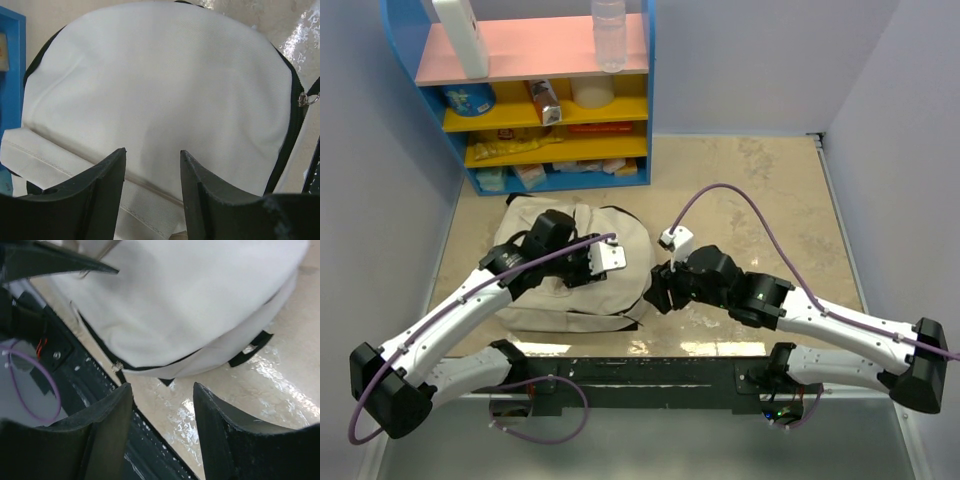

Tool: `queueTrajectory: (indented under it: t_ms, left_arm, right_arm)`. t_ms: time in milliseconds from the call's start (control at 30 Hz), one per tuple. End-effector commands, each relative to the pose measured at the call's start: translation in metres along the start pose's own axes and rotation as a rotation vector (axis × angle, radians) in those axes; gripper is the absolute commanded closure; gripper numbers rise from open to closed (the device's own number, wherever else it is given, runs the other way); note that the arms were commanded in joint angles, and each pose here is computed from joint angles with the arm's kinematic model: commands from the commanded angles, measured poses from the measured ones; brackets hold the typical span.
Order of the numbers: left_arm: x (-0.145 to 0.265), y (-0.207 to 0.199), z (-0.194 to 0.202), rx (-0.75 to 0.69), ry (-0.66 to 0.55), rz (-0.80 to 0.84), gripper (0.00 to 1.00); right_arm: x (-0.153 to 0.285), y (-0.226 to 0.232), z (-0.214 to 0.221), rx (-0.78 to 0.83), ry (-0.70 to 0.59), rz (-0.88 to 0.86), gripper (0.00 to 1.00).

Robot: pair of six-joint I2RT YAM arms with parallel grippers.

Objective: Pack the student bag
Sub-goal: Adjust the student bag at the center of the board, then zip the student bag at the center of the board.

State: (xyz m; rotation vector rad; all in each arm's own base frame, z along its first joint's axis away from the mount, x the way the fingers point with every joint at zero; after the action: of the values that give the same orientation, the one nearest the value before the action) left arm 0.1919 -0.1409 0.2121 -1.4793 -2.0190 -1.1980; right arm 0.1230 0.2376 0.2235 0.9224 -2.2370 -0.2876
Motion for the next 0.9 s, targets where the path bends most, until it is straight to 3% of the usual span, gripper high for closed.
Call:
queueTrajectory:
  t_ms: [0,433,867]
  left_arm:
    - [0.013,0.005,-0.016,0.003,-0.063,0.005,0.48]
    - [0.014,-0.003,-0.028,-0.02,-0.098,0.074,0.47]
    - [0.019,-0.009,-0.034,0.006,-0.14,0.046,0.47]
  right_arm:
    - [-0.007,0.011,0.01,0.192,0.069,-0.177,0.46]
    - [-0.034,0.028,0.031,0.291,0.203,-0.231,0.46]
    - [-0.053,0.03,0.042,0.306,0.19,-0.192,0.49]
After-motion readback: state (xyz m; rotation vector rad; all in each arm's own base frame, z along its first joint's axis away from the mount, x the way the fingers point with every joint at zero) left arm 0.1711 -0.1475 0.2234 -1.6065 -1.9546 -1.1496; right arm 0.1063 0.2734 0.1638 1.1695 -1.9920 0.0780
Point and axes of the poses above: each gripper's point midway between its finger pads, its own x axis back along the fingers, its own y axis along the line the jaws close on, z = x × y, the point moved 7 cm from there along x, back along the fingers, and after that the axes turned 9 degrees about -x, right-handed, at the moved point
